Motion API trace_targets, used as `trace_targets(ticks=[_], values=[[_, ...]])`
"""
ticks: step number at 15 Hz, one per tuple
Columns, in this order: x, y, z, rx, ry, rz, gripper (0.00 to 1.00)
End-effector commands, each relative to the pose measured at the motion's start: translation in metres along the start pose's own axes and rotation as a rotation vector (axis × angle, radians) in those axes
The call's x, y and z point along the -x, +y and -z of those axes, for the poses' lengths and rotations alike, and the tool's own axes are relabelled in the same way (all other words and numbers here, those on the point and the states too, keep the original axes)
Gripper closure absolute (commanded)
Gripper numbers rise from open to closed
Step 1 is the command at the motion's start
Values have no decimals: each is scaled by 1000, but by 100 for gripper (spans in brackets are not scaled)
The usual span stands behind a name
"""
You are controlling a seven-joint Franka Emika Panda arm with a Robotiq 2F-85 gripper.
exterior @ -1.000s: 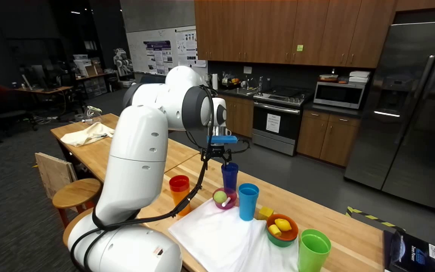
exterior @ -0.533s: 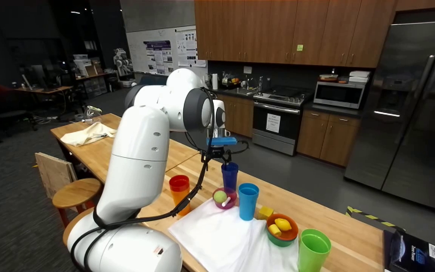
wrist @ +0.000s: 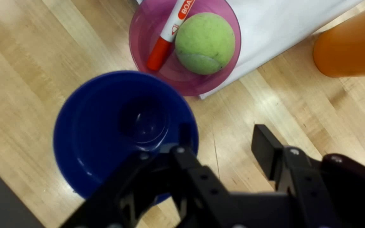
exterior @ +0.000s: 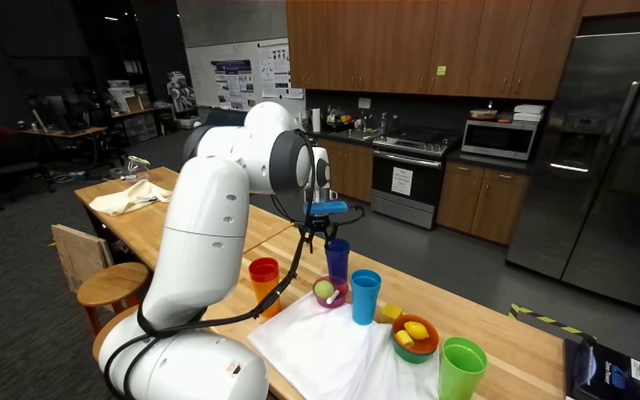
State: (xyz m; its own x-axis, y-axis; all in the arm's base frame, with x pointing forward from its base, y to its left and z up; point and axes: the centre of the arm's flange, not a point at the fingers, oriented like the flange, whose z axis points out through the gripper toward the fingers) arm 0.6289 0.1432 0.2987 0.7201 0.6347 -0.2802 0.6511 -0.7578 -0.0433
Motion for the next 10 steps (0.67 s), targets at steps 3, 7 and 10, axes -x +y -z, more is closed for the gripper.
trace_targets(ticks=[3, 7, 10], values=[[10, -2, 14, 40, 20, -18, 94], [20, -4, 28, 54, 16, -42, 100], [32, -2, 46, 33, 40, -41, 99]])
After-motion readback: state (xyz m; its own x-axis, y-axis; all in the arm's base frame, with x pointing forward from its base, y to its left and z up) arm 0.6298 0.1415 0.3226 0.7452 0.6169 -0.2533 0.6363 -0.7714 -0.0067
